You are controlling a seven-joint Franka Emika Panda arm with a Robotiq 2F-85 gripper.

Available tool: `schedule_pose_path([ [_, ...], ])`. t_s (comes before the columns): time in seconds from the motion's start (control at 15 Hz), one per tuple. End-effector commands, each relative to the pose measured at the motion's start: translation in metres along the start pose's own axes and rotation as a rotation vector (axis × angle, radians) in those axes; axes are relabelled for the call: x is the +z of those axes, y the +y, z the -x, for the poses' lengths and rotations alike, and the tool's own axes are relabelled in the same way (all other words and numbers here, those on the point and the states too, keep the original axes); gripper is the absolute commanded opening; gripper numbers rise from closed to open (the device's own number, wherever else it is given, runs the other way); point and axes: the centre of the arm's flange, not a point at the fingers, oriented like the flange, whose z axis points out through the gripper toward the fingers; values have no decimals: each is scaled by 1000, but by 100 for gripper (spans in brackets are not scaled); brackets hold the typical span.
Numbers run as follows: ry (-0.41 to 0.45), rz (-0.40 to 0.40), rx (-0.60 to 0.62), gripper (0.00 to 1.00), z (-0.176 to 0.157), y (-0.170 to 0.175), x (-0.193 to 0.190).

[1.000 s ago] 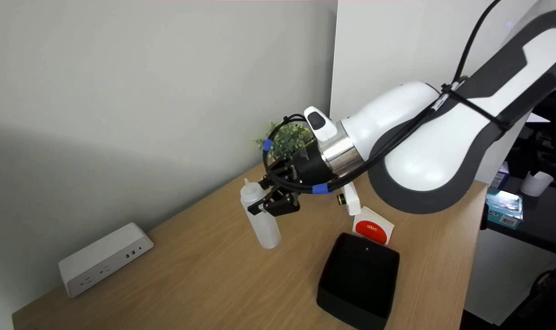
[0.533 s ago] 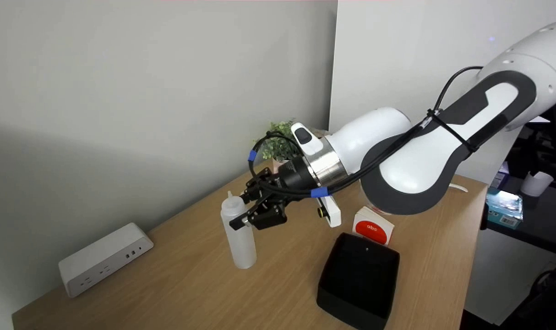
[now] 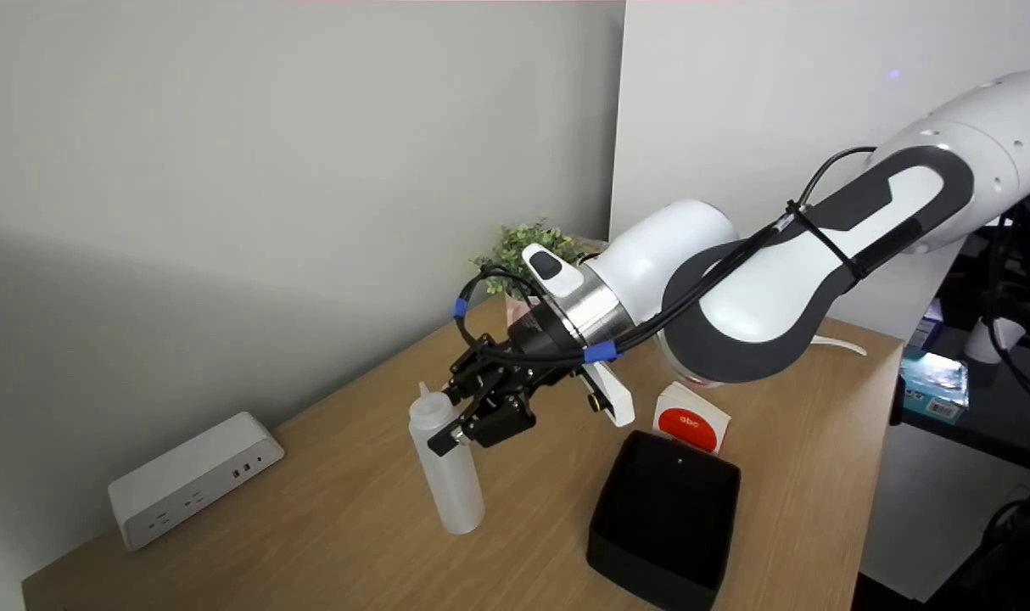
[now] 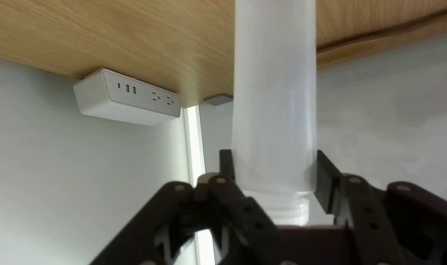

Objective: Take the book out of the black box, take the sauce bottle out of the box

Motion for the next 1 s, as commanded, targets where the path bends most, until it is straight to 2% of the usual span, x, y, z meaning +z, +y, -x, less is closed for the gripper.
schedule_pose_path([
  [0.0,-36,-29,6,28,-5,5,-7],
  [0.47,-153,-84,29,28,9,10,0],
  [0.93,-199,-121,47,28,16,13,4],
])
